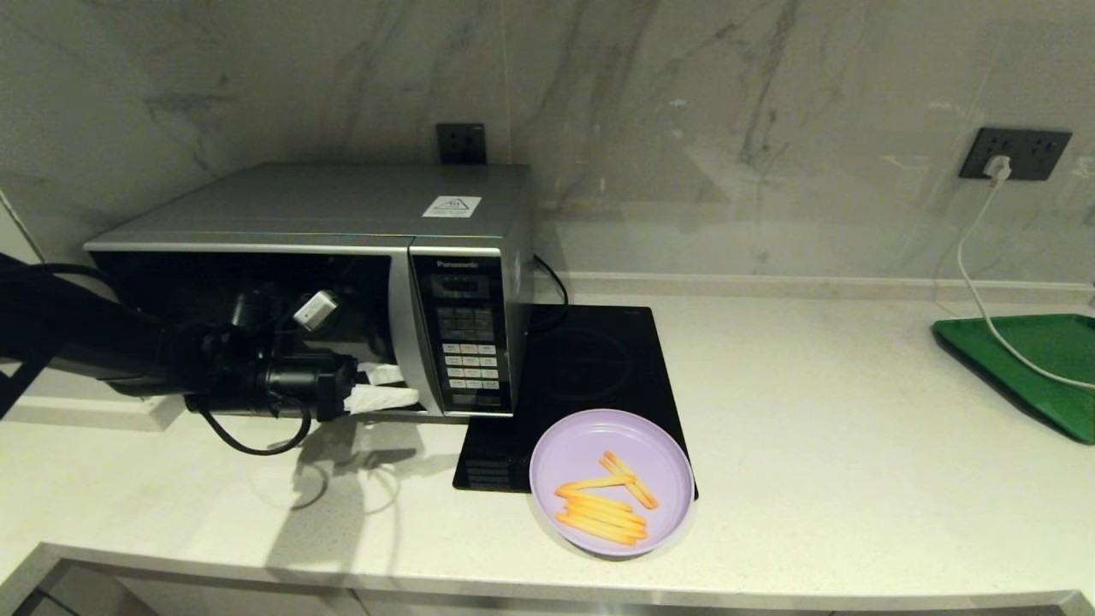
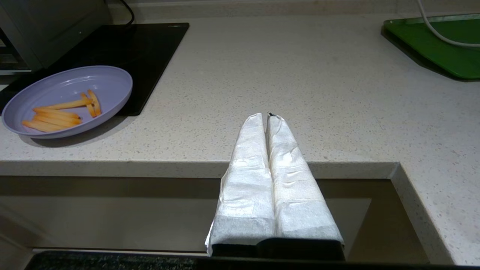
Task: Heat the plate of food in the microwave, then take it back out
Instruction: Open the microwave oven
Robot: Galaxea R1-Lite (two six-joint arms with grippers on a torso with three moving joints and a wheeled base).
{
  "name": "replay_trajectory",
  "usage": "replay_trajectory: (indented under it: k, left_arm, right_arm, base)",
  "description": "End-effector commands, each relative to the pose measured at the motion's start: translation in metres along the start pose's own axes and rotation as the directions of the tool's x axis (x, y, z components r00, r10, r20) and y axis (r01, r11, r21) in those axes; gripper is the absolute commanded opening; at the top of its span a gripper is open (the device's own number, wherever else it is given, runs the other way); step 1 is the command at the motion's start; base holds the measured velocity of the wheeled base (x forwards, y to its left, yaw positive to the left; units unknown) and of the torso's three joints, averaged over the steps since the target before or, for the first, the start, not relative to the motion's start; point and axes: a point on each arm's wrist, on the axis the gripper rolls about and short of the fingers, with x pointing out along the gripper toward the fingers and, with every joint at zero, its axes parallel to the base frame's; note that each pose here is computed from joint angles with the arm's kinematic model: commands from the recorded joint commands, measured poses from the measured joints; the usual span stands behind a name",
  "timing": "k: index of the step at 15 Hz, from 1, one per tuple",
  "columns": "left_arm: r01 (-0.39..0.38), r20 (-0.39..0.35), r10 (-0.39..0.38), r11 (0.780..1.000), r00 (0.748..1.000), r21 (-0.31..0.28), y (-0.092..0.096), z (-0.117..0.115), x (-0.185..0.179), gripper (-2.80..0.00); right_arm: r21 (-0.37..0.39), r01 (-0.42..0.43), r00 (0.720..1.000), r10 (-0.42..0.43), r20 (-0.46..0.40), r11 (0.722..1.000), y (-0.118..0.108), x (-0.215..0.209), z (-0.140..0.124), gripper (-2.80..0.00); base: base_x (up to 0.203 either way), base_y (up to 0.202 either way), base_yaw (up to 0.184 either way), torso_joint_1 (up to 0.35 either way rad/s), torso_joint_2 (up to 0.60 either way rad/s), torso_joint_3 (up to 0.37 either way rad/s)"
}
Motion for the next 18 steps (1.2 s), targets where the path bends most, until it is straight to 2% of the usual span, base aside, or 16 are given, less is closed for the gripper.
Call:
replay_trajectory:
  k: [1, 5, 7, 9, 12, 13, 14, 16, 18]
  left_arm:
    - [0.021, 0.014, -0.021, 1.000, 1.000, -0.003, 0.009, -0.004, 0.001, 0.00]
    - [0.065, 0.046, -0.066, 0.997, 0.997, 0.037, -0.006, 0.012, -0.004, 0.00]
    - [0.068, 0.045, -0.069, 0.998, 0.997, 0.009, -0.021, 0.012, -0.009, 0.00]
    - [0.061, 0.045, -0.057, 0.994, 0.997, -0.088, -0.043, -0.005, -0.023, 0.00]
    - [0.011, 0.030, -0.003, 0.965, 1.000, -0.263, -0.077, -0.057, -0.045, 0.00]
    - [-0.037, 0.001, 0.039, 0.962, 0.999, -0.272, -0.080, -0.072, -0.050, 0.00]
    - [-0.069, -0.026, 0.065, 0.966, 0.998, -0.250, -0.079, -0.077, -0.051, 0.00]
    - [-0.103, -0.035, 0.098, 0.975, 0.995, -0.198, -0.075, -0.074, -0.053, 0.00]
    - [-0.189, -0.038, 0.186, 0.971, 0.982, -0.147, -0.072, -0.075, -0.067, 0.00]
  right_arm:
    - [0.001, 0.000, 1.000, 0.000, 0.001, 1.000, 0.000, 0.000, 0.000, -2.80]
    - [0.001, 0.000, 1.000, 0.000, 0.001, 1.000, 0.000, 0.000, 0.000, -2.80]
    - [0.001, 0.000, 1.000, 0.000, 0.001, 1.000, 0.000, 0.000, 0.000, -2.80]
    - [0.001, 0.000, 1.000, 0.000, 0.001, 1.000, 0.000, 0.000, 0.000, -2.80]
    - [0.001, 0.000, 1.000, 0.000, 0.001, 1.000, 0.000, 0.000, 0.000, -2.80]
    - [0.001, 0.000, 1.000, 0.000, 0.001, 1.000, 0.000, 0.000, 0.000, -2.80]
    - [0.001, 0.000, 1.000, 0.000, 0.001, 1.000, 0.000, 0.000, 0.000, -2.80]
    - [0.001, 0.000, 1.000, 0.000, 0.001, 1.000, 0.000, 0.000, 0.000, -2.80]
    - [0.001, 0.000, 1.000, 0.000, 0.001, 1.000, 0.000, 0.000, 0.000, -2.80]
  base:
    - [0.000, 0.000, 0.000, 0.000, 0.00, 0.000]
    - [0.000, 0.000, 0.000, 0.000, 0.00, 0.000]
    - [0.000, 0.000, 0.000, 0.000, 0.00, 0.000]
    - [0.000, 0.000, 0.000, 0.000, 0.00, 0.000]
    - [0.000, 0.000, 0.000, 0.000, 0.00, 0.000]
    - [0.000, 0.000, 0.000, 0.000, 0.00, 0.000]
    - [0.000, 0.000, 0.000, 0.000, 0.00, 0.000]
    - [0.000, 0.000, 0.000, 0.000, 0.00, 0.000]
    - [0.000, 0.000, 0.000, 0.000, 0.00, 0.000]
